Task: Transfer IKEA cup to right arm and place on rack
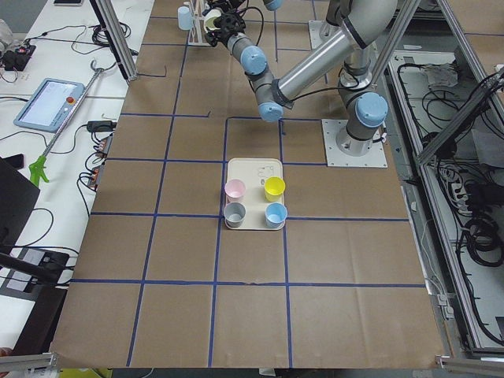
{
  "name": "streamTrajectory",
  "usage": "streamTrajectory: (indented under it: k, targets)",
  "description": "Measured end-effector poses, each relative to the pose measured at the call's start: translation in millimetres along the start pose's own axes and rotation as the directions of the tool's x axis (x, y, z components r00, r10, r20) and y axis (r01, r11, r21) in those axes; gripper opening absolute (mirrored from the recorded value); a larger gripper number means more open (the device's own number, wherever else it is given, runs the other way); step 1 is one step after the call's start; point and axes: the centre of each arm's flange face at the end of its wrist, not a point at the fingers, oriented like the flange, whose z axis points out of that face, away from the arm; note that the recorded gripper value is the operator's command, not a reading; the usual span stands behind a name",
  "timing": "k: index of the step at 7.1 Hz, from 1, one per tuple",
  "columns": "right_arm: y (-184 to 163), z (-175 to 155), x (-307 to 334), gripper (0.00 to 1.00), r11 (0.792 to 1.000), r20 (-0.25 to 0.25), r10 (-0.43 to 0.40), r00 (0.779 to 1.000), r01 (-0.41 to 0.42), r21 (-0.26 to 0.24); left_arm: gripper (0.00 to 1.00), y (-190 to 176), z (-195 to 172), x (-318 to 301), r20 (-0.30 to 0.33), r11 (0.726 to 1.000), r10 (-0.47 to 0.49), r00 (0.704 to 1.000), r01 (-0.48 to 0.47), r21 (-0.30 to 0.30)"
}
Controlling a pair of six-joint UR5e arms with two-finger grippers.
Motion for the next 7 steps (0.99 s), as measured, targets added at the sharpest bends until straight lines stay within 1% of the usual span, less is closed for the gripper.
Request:
streamTrajectory:
  k: [1, 3, 4, 5, 6, 7]
  targets:
    - [-9.7, -0.3, -2.0, 0.42, 1.0, 0.003, 0.001, 1.0, -0.001, 0.014, 0.96, -1.7, -11.6, -8.0, 0.002, 1.0, -0.006, 1.0, 0.006, 0.012]
    - [-48.3, -7.7, -11.9, 0.37, 0.999, 0.019, -0.027, 0.999, 0.026, 0.044, 0.96, -3.1, -18.8, -21.6, 0.02, 1.0, -0.019, 1.0, 0.019, 0.018]
    - [-74.1, -15.1, -18.7, 0.35, 0.998, 0.032, -0.054, 0.998, 0.053, 0.043, 0.98, -7.7, -18.7, -32.6, 0.064, 1.0, -0.03, 0.998, 0.029, 0.011]
    - [-101.4, -26.0, -25.9, 0.31, 0.993, 0.047, -0.112, 0.993, 0.11, 0.04, 0.98, -13.5, -18.2, -48.0, 0.148, 0.999, -0.047, 0.988, 0.048, -0.004]
    - [-131.1, -40.4, -32.4, 0.3, 0.976, 0.061, -0.216, 0.975, 0.212, 0.054, 0.98, -16.1, -17.6, -63.0, 0.256, 0.996, -0.077, 0.964, 0.088, -0.031]
    - [-156.6, -54.0, -36.6, 0.27, 0.938, 0.062, -0.341, 0.938, 0.335, 0.086, 0.98, -16.6, -15.5, -76.1, 0.363, 0.988, -0.107, 0.926, 0.14, -0.065]
